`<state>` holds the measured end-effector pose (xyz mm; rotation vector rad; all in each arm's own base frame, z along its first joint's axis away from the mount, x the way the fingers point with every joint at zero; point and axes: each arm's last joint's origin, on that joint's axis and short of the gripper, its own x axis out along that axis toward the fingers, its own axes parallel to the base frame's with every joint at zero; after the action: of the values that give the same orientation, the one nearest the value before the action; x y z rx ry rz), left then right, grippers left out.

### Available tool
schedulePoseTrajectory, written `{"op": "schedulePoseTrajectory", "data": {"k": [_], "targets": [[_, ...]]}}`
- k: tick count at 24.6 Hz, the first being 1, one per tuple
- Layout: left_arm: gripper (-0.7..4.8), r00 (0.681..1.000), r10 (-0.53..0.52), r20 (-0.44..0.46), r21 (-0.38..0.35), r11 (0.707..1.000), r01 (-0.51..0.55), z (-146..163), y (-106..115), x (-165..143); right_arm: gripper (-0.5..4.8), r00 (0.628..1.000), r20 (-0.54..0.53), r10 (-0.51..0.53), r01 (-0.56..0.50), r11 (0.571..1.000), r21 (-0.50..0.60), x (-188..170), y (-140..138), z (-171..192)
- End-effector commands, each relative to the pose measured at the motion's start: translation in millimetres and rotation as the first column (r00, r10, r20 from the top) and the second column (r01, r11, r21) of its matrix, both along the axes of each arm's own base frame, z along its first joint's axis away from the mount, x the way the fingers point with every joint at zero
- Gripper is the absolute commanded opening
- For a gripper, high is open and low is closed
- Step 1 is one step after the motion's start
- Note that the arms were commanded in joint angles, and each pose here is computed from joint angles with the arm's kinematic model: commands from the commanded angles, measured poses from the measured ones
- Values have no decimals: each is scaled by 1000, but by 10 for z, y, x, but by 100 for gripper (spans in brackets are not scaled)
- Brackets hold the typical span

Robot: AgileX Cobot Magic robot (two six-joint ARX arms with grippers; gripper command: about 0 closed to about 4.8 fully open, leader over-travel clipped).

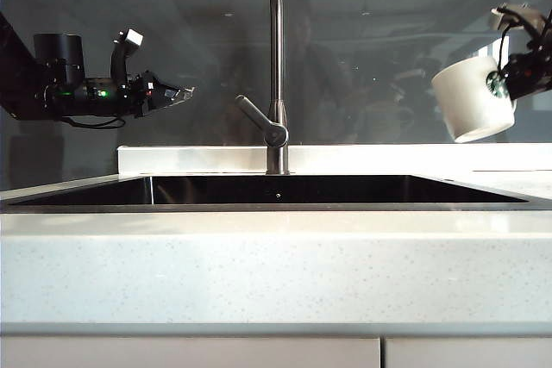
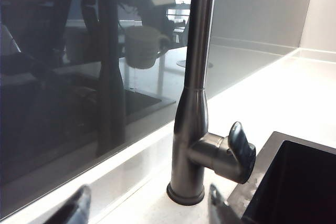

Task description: Pick up the mug next to the sink, go to the faucet to get some water, pour the water into the sink, and finally put the mug back to its place.

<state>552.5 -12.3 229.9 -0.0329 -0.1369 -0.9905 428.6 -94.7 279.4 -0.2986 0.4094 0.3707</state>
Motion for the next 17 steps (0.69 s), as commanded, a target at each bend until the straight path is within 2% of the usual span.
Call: {"op": "schedulePoseTrajectory", "data": {"k": [1, 8, 17], "targets": [[278, 1000, 1, 26, 3, 1000, -1, 50, 0, -8, -5, 998, 54, 43, -44, 999, 17, 59, 0, 1], [279, 1000, 2, 26, 3, 1000, -3, 51, 8, -8, -5, 989, 149, 17, -19, 1000, 14, 262, -59, -192], [279, 1000, 17, 26, -1, 1000, -17, 52, 11, -5, -5, 968, 242, -64, 44, 995, 87, 459, -114, -416]]}}
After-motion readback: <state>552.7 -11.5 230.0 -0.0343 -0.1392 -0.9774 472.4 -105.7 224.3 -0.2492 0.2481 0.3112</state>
